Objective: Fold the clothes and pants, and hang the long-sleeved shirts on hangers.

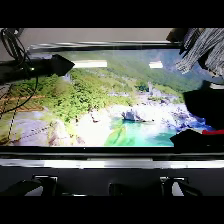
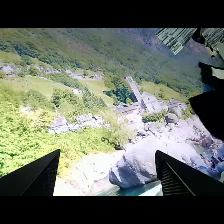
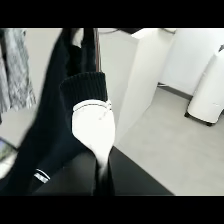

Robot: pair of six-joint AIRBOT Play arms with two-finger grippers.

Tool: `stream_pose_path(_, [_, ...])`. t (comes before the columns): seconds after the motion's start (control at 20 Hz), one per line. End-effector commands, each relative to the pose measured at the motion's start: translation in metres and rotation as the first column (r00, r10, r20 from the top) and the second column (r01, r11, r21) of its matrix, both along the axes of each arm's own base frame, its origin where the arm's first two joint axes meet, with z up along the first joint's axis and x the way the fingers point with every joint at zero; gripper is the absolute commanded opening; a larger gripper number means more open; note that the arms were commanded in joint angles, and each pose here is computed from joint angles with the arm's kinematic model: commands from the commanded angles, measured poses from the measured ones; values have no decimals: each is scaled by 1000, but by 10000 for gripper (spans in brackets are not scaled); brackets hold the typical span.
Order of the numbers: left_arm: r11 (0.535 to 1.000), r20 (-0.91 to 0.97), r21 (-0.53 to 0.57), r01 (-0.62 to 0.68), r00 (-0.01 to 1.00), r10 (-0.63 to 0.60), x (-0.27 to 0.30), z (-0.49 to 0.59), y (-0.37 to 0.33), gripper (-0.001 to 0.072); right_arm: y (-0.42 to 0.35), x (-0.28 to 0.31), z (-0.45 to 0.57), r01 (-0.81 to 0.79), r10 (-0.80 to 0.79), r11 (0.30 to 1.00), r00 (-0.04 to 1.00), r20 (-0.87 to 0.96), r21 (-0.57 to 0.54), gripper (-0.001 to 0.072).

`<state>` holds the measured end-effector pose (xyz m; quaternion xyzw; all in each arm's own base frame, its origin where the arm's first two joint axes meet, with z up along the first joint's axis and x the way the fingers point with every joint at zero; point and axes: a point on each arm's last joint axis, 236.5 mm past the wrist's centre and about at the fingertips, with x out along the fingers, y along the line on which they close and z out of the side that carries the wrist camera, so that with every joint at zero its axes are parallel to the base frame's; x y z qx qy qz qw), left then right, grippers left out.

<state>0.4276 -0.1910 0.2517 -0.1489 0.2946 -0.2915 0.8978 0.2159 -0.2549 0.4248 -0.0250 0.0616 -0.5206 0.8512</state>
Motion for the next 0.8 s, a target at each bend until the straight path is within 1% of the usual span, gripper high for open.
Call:
stream_pose_path(0.0, [1000, -2, 5, -1, 1000, 1, 0, -2, 0, 716, -31, 15, 31, 62, -60, 998, 996, 71, -32, 52])
stream_pose_path(0.1, [1000, -2, 6, -1, 1000, 1, 1, -2, 0, 717, -42, 23, 44, 80, -76, 996, 994, 84, -48, 52])
stream_pose_path(0.3, [1000, 0, 19, -5, 1000, 5, 1, -4, 2, 717, -42, 44, 74, 31, -18, 987, 996, 86, -158, 51])
stream_pose_path(0.5, [1000, -1, 24, -7, 1000, 7, 2, -5, 3, 717, -36, 46, 91, 5, 11, 972, 998, 67, -234, 51])
stream_pose_path(0.6, [1000, -7, 26, -7, 1000, 8, 2, -8, 3, 717, -29, 52, 105, -28, 38, 948, 999, 24, -316, 51])
stream_pose_path(0.75, [1000, -25, 16, -16, 1000, 16, 3, -11, 3, 717, -24, 43, 120, -19, 35, 937, 999, 40, -348, 51])
